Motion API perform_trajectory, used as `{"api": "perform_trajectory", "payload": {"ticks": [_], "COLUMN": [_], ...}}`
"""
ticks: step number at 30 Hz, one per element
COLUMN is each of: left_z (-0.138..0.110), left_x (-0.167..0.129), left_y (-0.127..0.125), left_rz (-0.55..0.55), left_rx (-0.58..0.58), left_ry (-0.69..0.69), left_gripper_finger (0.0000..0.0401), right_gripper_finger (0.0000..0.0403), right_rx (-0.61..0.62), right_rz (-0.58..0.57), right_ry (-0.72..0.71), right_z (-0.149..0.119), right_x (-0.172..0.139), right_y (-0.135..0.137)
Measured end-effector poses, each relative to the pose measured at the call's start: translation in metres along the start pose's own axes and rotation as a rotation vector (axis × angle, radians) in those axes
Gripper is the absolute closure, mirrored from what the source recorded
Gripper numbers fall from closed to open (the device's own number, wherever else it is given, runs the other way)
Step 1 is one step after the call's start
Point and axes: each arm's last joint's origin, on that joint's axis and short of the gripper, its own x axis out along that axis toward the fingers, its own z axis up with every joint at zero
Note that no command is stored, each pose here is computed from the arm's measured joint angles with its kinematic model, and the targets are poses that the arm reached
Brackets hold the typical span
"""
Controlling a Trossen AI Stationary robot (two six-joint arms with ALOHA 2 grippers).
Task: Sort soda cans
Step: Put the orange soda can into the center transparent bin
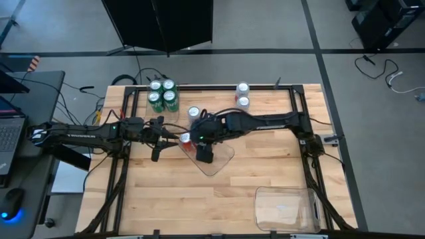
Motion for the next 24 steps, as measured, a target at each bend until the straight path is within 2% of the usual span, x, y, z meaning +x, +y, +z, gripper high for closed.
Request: {"api": "perform_trajectory", "payload": {"ticks": [12,19,24], "left_z": [0.000,0.000,0.000], "left_x": [0.000,0.000,0.000], "left_y": [0.000,0.000,0.000], "left_rz": [0.000,0.000,0.001], "left_rx": [0.000,0.000,0.000], "left_ry": [0.001,0.003,0.004], "left_gripper_finger": [0.0270,0.0270,0.0270], "right_gripper_finger": [0.0129,0.0129,0.0129], "right_rx": [-0.009,-0.003,-0.007], "right_rz": [-0.025,-0.050,-0.066], "right_ry": [0.104,0.133,0.124], "right_z": [-0.007,-0.011,-0.010], "right_x": [0.056,0.080,0.085], "right_y": [0.002,-0.002,-0.003]}}
